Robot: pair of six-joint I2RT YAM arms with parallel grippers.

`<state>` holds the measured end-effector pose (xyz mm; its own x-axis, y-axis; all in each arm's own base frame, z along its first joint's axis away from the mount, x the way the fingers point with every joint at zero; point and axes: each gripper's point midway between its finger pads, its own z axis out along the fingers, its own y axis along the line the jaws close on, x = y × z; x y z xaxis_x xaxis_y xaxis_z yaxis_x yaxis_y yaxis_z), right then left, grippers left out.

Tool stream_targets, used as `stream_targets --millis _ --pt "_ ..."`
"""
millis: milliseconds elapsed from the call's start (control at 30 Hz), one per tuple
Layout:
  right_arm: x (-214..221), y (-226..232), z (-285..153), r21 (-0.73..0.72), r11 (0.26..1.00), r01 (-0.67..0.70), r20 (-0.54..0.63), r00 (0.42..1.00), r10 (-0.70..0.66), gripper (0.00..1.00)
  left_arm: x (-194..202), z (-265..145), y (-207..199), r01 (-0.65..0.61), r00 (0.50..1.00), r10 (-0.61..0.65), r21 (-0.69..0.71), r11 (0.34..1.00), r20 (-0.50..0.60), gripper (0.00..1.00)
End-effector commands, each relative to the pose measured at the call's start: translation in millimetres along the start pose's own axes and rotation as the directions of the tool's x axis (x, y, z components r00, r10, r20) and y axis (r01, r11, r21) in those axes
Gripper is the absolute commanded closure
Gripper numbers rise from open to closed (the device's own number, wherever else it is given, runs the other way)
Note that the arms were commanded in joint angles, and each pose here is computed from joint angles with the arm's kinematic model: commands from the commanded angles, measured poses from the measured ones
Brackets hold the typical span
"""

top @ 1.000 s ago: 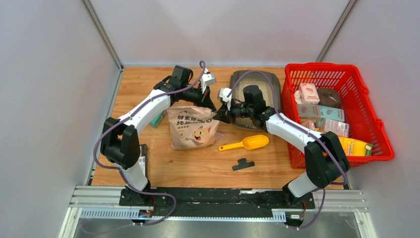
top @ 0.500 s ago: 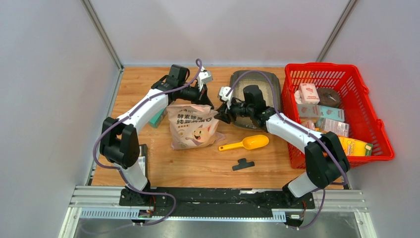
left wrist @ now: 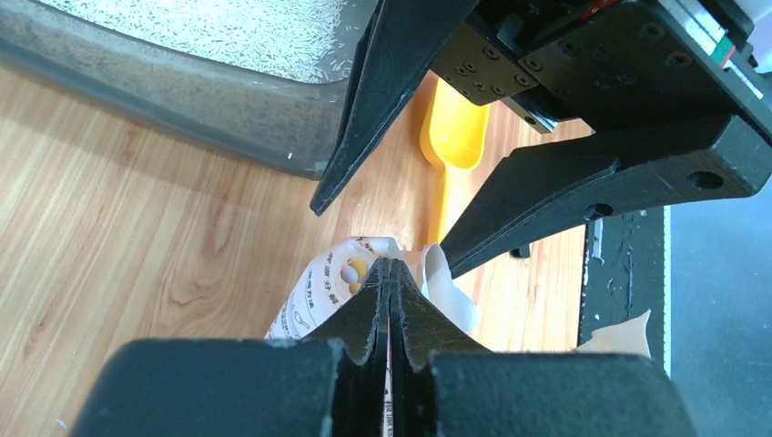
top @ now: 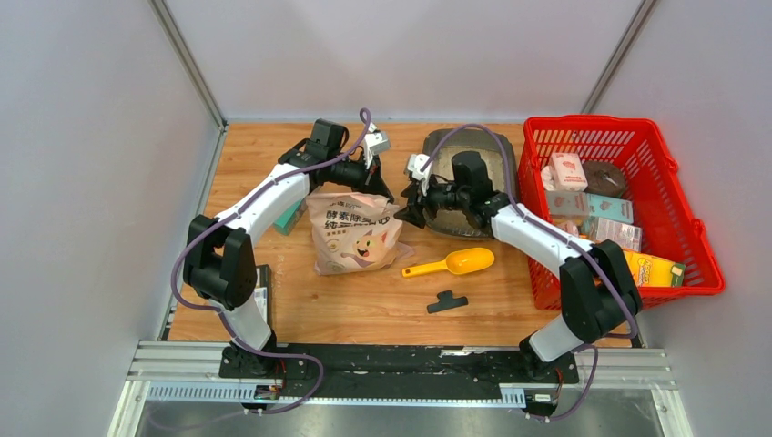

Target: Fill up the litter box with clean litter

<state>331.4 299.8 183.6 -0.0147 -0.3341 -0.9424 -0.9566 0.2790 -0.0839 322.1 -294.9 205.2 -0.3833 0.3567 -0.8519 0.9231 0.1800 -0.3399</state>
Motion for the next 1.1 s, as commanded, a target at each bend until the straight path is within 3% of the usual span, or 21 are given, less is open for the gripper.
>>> stream_targets --millis 0,367,600,1067 --pt "-21.9 3.9 3.3 -0.092 0.994 0.054 0.073 0.996 -0.047 0.36 -6.5 -2.4 -8.1 -0.012 1.000 0.011 0.036 0.999 0.019 1.00" --pt "-23.8 16.3 14.1 -0.219 0.974 0.050 0.111 0.994 -0.026 0.39 -8.2 -8.2 -5.5 0.000 1.000 0.000 0.029 1.000 0.020 1.00" --pt "-30.5 18.4 18.7 -0.253 0.967 0.026 0.144 0.990 0.011 0.46 -10.5 -12.0 -2.1 0.018 0.999 -0.018 0.025 1.000 0.028 1.00" --pt "-31.6 9.0 26.3 -0.219 0.975 0.044 0.180 0.984 -0.004 0.41 -14.0 -12.2 -4.6 0.074 0.996 -0.078 0.079 0.994 0.048 1.00"
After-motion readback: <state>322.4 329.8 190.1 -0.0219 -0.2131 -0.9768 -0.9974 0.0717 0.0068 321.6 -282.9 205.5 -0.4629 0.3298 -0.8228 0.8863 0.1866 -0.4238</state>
